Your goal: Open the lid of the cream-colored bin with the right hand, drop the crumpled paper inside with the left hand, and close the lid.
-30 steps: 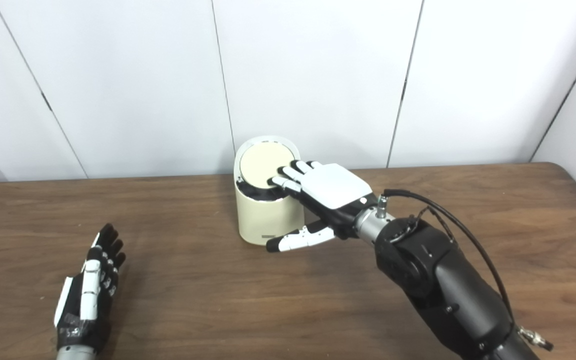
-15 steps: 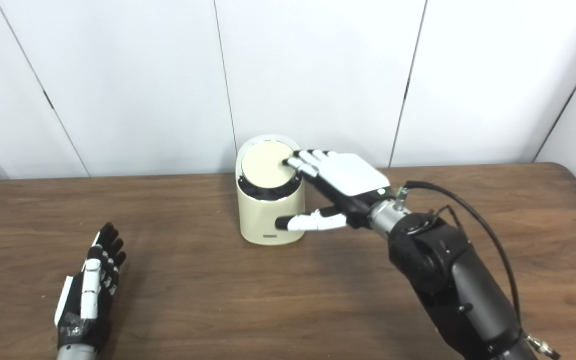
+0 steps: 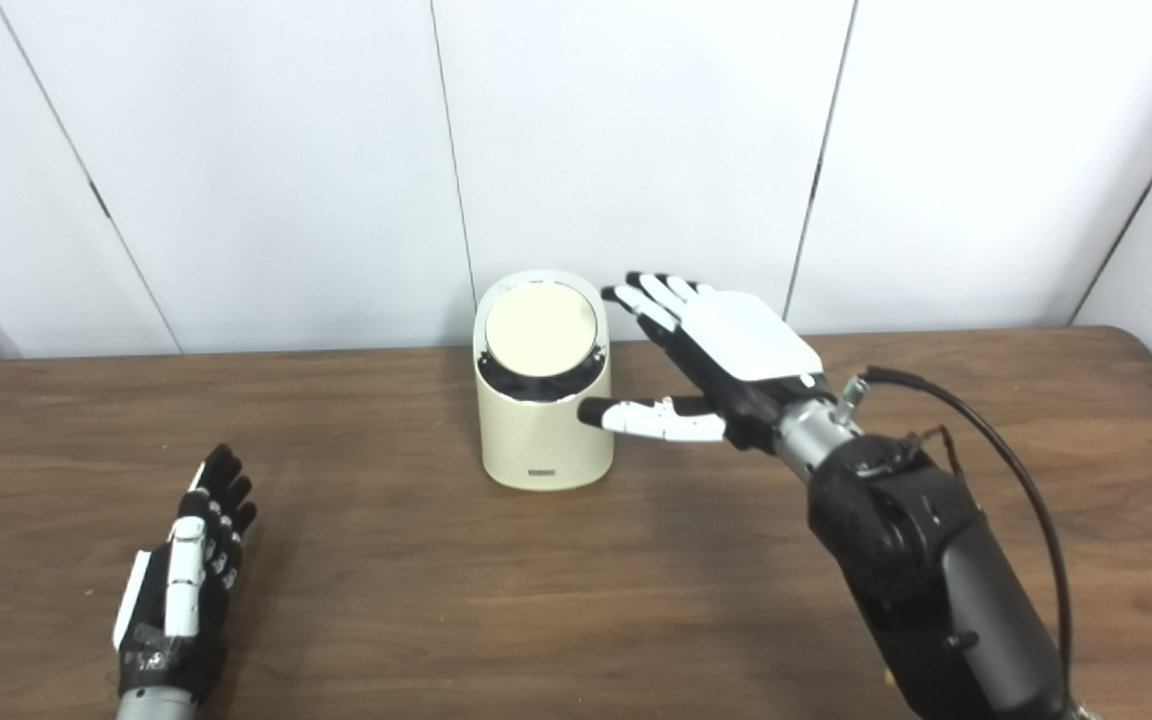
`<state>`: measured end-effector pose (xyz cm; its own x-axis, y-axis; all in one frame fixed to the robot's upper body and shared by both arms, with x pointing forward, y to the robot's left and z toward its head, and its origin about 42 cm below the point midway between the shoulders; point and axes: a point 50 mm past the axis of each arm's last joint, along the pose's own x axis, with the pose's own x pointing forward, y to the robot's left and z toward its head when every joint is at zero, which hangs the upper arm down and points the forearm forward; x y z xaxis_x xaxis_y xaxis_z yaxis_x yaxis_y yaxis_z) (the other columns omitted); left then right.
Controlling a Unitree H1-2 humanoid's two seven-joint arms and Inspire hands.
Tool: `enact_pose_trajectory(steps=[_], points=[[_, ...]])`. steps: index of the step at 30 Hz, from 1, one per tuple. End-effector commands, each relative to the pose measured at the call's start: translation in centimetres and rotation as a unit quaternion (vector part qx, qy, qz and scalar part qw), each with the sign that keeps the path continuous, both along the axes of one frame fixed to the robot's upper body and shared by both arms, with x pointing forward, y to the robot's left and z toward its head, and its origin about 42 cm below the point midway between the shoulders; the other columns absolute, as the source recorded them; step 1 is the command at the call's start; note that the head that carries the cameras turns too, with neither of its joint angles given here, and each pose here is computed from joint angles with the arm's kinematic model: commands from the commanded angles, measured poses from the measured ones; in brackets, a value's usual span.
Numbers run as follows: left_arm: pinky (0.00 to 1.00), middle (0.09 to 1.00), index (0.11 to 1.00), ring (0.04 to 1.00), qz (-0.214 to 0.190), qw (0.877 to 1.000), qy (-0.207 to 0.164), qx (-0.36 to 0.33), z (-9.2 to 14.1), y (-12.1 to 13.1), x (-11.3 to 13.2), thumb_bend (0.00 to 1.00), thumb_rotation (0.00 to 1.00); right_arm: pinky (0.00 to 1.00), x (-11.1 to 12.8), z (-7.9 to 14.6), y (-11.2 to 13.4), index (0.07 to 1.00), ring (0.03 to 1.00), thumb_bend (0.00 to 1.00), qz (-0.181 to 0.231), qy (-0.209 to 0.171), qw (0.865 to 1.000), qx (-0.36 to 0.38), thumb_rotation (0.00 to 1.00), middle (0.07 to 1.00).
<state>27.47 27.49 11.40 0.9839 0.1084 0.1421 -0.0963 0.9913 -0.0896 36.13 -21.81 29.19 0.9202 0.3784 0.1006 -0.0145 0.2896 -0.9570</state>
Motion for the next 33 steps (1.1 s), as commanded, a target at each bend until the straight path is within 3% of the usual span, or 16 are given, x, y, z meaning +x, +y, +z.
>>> enact_pose_trajectory(steps=[1,7,16,20,23,29,33], points=[[1.00,1.000,0.999,1.000,-0.002,1.000,0.011,-0.004,-1.1,0.1,-0.3,0.54,0.92,0.96,-0.2,1.6,-0.7,0.933,1.000,0.57,-0.006,-0.039,0.999,0.018,1.00,1.000],[1.00,1.000,1.000,1.000,-0.002,1.000,0.017,-0.004,-0.8,0.5,-0.3,0.55,0.91,0.92,-0.7,-0.3,-2.6,0.933,1.000,0.56,-0.042,-0.006,0.995,0.085,1.00,0.989],[1.00,1.000,1.000,1.000,-0.003,1.000,0.020,0.000,-0.4,0.6,-0.4,0.53,0.90,0.90,-1.3,-3.7,-5.3,0.940,0.974,0.54,-0.075,0.023,0.979,0.186,1.00,0.975],[1.00,1.000,1.000,1.000,-0.001,1.000,0.023,-0.001,-0.3,0.6,-0.4,0.53,0.90,0.89,-1.5,-5.5,-6.0,0.941,0.948,0.60,-0.090,0.036,0.967,0.237,1.00,0.966],[1.00,1.000,0.994,1.000,0.003,1.000,0.027,-0.003,-0.2,0.7,-0.5,0.53,0.90,0.91,-1.6,-7.3,-6.5,0.930,0.943,0.61,-0.096,0.052,0.941,0.319,1.00,0.950],[1.00,1.000,1.000,1.000,-0.002,1.000,0.026,-0.005,0.0,0.9,-0.7,0.53,0.90,0.97,-1.7,-9.6,-6.0,0.936,0.970,0.57,-0.097,0.092,0.868,0.478,1.00,0.968],[1.00,1.000,0.998,1.000,0.001,1.000,0.028,-0.007,0.1,1.0,-0.8,0.54,0.91,1.00,-1.9,-10.2,-5.6,0.933,0.973,0.53,-0.097,0.097,0.844,0.519,1.00,0.971]])
